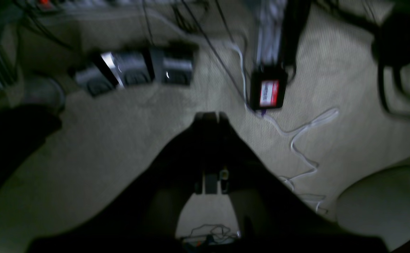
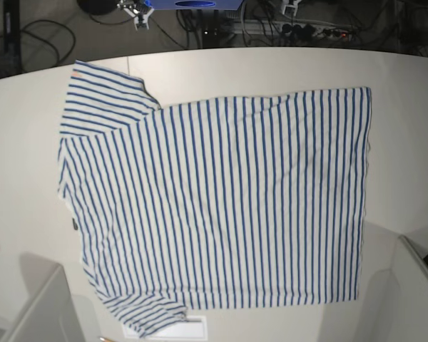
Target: Fold the T-shirt properly
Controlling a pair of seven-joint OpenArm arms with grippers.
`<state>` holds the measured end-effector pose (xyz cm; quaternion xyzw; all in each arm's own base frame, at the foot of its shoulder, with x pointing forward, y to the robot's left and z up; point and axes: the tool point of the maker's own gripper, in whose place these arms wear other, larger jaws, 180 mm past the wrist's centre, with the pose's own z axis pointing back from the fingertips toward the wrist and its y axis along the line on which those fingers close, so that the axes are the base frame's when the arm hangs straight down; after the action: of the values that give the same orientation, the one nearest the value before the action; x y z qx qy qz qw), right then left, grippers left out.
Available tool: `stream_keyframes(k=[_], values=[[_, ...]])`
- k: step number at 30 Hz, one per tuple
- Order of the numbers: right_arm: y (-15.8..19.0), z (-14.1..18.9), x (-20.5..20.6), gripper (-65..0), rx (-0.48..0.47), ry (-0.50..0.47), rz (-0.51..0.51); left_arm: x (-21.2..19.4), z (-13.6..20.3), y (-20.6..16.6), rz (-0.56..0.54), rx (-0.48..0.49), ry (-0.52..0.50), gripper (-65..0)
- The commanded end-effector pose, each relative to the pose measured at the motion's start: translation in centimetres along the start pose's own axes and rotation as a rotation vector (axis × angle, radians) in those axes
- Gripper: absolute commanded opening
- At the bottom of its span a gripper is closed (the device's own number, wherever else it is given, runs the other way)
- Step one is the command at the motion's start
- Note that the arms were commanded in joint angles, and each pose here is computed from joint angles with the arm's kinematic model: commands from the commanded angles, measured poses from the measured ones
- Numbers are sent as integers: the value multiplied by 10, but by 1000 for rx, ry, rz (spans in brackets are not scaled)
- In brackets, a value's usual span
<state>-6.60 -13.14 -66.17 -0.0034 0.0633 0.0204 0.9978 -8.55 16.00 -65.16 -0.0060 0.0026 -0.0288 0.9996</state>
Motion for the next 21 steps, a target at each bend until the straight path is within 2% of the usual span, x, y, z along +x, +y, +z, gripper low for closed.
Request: stream_keyframes(k=[1,6,9,12,16,21], values=[[-2,0,-8,-650,2,12,6,-1,1,-2,-1,-6,-4,-650],[-1,0,-19,-650,1,22,16,-3,1,-1,-6,-3,-2,-650],[-3,0,-21,-650,-9,24,87,-5,1,0,-7,-2,-1,-650],[-3,0,-30,-650,-9,32,95,-6,1,0,-10,-2,-1,-650],[-3,0,-31,-650,-8,27,95,-9,5,5,-23,37,-72,-650],[-2,0,-25,-650,-5,-25,96,-15,10,12,-26,83,-125,-650]])
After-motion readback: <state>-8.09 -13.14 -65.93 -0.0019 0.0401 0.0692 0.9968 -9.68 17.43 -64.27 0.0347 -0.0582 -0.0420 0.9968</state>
